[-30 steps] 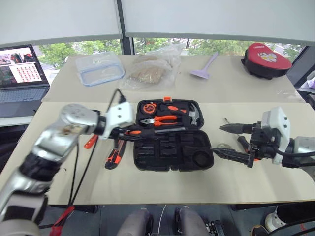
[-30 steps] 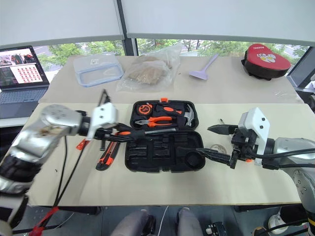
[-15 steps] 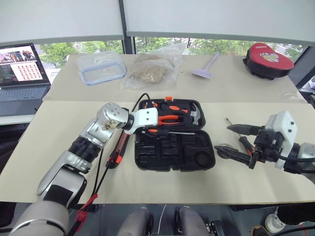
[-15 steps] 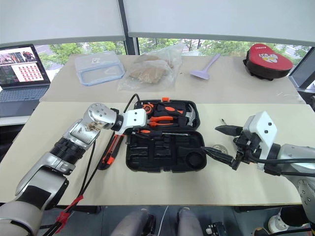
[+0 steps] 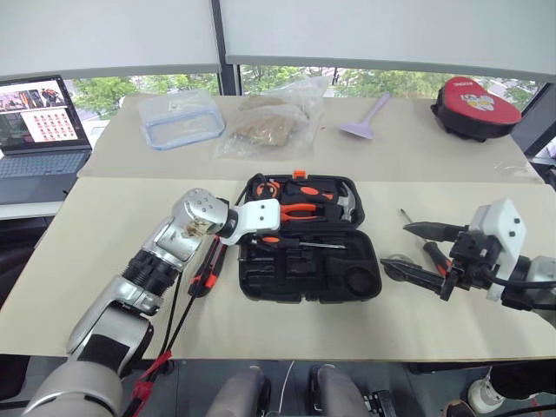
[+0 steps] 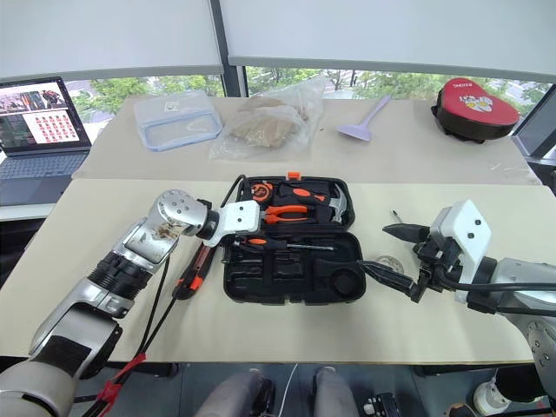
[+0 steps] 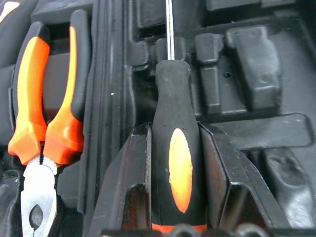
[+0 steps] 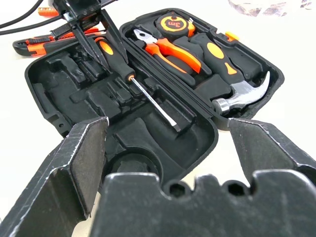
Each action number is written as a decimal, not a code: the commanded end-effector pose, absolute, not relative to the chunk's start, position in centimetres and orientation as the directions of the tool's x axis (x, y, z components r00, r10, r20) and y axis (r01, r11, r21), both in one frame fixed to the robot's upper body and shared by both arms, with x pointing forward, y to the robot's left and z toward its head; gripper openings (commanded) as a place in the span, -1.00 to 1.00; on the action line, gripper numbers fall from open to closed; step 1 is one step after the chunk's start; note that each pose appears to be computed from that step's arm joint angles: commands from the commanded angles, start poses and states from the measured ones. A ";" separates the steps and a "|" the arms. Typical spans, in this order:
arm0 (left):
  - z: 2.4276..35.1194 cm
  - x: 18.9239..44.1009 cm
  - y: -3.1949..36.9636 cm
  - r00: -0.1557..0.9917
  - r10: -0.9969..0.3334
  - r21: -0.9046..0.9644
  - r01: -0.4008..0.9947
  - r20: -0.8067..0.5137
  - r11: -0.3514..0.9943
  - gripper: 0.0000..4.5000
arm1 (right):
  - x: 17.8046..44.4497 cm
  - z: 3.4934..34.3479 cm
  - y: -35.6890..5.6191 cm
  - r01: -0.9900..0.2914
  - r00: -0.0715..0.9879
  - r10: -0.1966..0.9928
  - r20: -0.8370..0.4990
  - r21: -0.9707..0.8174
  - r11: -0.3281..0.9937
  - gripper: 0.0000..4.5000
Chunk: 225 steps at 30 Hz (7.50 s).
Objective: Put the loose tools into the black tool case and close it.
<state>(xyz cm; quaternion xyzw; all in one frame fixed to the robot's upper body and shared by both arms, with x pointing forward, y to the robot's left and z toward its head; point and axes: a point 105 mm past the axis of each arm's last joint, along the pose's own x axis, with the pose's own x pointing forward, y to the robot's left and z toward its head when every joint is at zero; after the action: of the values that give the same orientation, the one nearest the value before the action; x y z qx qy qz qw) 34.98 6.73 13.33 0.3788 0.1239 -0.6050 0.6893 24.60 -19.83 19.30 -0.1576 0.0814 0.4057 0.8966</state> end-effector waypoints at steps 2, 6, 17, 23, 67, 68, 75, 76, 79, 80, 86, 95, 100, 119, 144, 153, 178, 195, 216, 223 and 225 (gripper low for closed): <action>14.2 36.3 6.8 0.320 -0.730 0.419 0.906 -0.604 0.051 -0.61 | 24.6 20.6 -19.5 -0.747 0.664 0.708 -0.242 -0.267 0.609 1.00; 14.3 36.5 6.6 0.315 -0.733 0.412 0.910 -0.602 0.052 -0.61 | 24.7 20.7 -19.3 -0.751 0.659 0.714 -0.238 -0.267 0.604 1.00; 17.1 36.4 6.3 0.314 -0.776 0.433 0.900 -0.546 0.059 0.78 | 24.9 20.6 -19.0 -0.759 0.650 0.723 -0.234 -0.258 0.598 1.00; 18.4 36.2 5.0 0.298 -0.815 0.440 0.896 -0.496 0.060 0.53 | 25.0 20.6 -19.0 -0.760 0.648 0.727 -0.229 -0.255 0.597 1.00; 23.6 26.2 8.9 -0.061 -0.979 0.043 0.997 -0.197 -0.070 0.99 | 24.7 13.6 -31.7 -0.310 0.905 0.249 -0.344 -0.135 0.941 1.00; 23.6 26.0 8.8 -0.055 -0.979 0.043 0.997 -0.197 -0.064 0.99 | 25.1 13.2 -31.7 -0.316 0.902 0.255 -0.350 -0.128 0.940 1.00; 22.5 25.3 9.1 -0.025 -0.969 0.048 0.998 -0.247 -0.038 0.99 | 28.4 9.5 -31.7 -0.299 0.887 0.234 -0.399 -0.110 0.948 1.00; 22.5 25.2 9.1 -0.021 -0.968 0.052 0.998 -0.251 -0.035 0.99 | 28.8 9.3 -31.8 -0.295 0.888 0.231 -0.397 -0.109 0.949 1.00; 22.6 25.2 9.2 -0.010 -0.966 0.059 0.998 -0.259 -0.026 1.00 | 29.4 9.0 -31.8 -0.287 0.894 0.231 -0.383 -0.096 0.953 0.68; 22.5 25.3 9.3 -0.003 -0.965 0.060 0.998 -0.263 -0.019 1.00 | 29.4 8.9 -31.7 -0.290 0.895 0.235 -0.379 -0.093 0.953 0.50; 21.6 25.9 10.5 0.037 -0.951 0.055 0.998 -0.307 0.021 1.00 | 29.0 11.0 -31.6 -0.343 0.900 0.281 -0.332 -0.146 0.928 -0.39; 19.9 26.8 13.0 0.049 -0.907 0.072 0.997 -0.419 0.020 1.00 | 28.3 19.0 -22.5 -0.837 0.547 0.756 -0.360 -0.254 0.485 -0.53; 19.4 26.9 13.0 0.044 -0.900 0.082 0.997 -0.434 0.009 1.00 | 28.6 17.8 -16.6 -0.942 0.298 0.834 -0.464 -0.287 0.177 -0.53; 20.0 27.0 13.2 0.126 -0.906 0.133 0.988 -0.403 0.078 1.00 | 33.6 14.6 -14.3 -0.906 0.342 0.764 -0.548 -0.407 0.113 -0.53; 20.0 28.2 12.8 0.135 -0.909 0.152 0.985 -0.395 0.080 1.00 | 34.2 16.3 -10.8 -0.906 0.368 0.843 -0.393 -0.355 0.231 -0.46; 20.3 28.3 13.1 0.140 -0.901 0.167 0.983 -0.411 0.076 1.00 | 33.9 12.9 -9.7 -0.938 0.314 0.818 -0.482 -0.289 0.191 -1.00; 17.3 28.1 23.9 0.679 -0.611 0.137 0.707 -0.407 0.694 1.00 | 27.9 23.5 -11.5 -0.964 0.194 0.952 -0.235 -0.224 0.142 0.27; 15.5 26.2 29.3 0.695 -0.353 0.148 0.551 -0.627 0.821 1.00 | 25.2 24.0 -11.6 -0.969 0.181 0.961 -0.208 -0.203 0.139 0.99; 11.5 35.6 27.4 0.503 -0.312 0.107 0.643 -0.806 0.759 0.49 | 22.9 22.9 -11.2 -0.950 0.271 0.949 -0.161 -0.201 0.237 1.00; 16.5 37.1 24.5 0.566 -0.471 0.210 0.761 -0.676 0.613 -0.65 | 22.2 22.4 -12.7 -0.946 0.315 0.930 -0.187 -0.145 0.291 1.00; 19.6 37.0 22.0 0.544 -0.577 0.282 0.828 -0.609 0.484 -0.81 | 21.1 21.9 -13.2 -0.955 0.296 0.931 -0.215 -0.099 0.281 1.00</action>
<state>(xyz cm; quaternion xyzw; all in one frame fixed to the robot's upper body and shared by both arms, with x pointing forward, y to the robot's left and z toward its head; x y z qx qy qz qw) 36.55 24.63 14.27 0.2349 0.3255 -0.3677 0.8388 22.44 -13.20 21.01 -0.0989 0.0654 0.5771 0.8080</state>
